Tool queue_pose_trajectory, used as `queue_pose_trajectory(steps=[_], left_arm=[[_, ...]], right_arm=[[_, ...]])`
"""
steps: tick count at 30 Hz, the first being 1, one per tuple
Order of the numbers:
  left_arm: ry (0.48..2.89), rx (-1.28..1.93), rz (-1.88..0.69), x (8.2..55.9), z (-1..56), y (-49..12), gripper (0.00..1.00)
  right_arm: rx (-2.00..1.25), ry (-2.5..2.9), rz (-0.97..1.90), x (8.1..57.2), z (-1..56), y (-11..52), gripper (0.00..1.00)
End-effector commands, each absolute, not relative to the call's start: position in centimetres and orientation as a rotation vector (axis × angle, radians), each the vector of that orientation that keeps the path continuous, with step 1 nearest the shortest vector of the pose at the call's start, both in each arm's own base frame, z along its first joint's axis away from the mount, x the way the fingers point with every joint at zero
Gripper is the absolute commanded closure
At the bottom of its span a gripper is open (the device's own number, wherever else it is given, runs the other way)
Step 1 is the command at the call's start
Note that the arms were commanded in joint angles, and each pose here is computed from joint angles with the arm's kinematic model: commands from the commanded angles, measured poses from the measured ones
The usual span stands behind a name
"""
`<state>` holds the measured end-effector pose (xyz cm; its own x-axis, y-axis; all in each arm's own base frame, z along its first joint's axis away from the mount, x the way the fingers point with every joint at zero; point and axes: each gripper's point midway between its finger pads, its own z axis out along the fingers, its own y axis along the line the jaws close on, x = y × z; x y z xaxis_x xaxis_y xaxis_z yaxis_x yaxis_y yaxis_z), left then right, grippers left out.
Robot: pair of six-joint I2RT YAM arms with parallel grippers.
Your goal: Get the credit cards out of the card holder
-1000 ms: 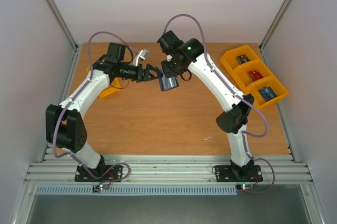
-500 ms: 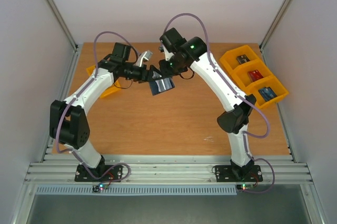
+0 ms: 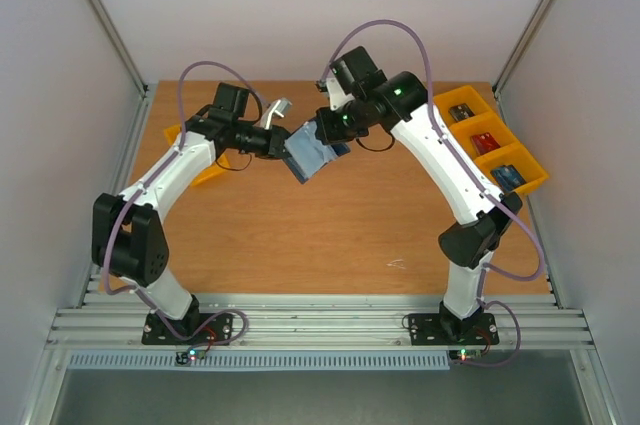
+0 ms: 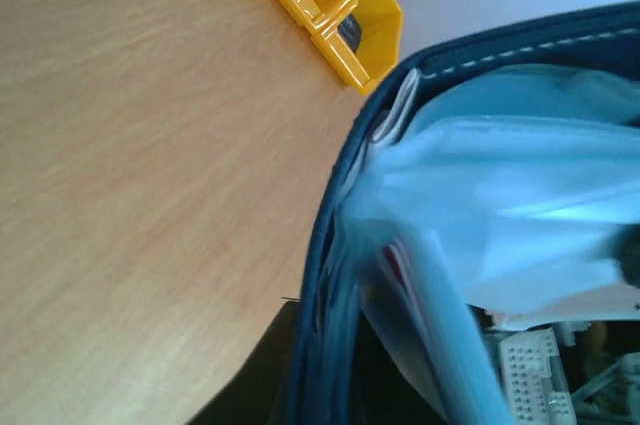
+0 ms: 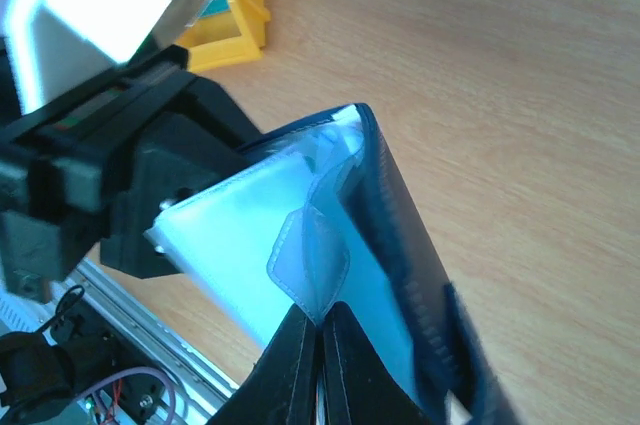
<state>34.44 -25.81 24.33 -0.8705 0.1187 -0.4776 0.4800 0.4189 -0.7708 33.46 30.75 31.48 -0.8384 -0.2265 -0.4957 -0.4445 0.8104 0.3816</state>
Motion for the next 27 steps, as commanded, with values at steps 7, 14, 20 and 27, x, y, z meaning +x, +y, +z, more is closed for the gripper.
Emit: queue_pose_trajectory(steps=[7, 14, 20, 27], left_arm=[[2.292, 0.542, -1.444, 33.5, 25.9, -25.4, 1.0], [2.457, 0.459, -1.023, 35.2, 23.8, -22.3, 1.0], [2.422, 0.52, -1.043, 34.7, 25.2, -22.7, 1.0], [2.419, 0.515, -1.026, 34.6, 25.8, -22.4, 1.0]], right_arm=[[-0.506, 2.544, 0.572, 34.5, 31.2, 27.0, 0.8], [-0.741, 2.508, 0.381, 33.2, 31.8, 25.5, 0.54], [-1.22, 2.038, 0.841, 24.2, 35.7, 35.4, 0.43], [-1.001, 2.001, 0.85, 27.3, 34.7, 38.0, 0.55]])
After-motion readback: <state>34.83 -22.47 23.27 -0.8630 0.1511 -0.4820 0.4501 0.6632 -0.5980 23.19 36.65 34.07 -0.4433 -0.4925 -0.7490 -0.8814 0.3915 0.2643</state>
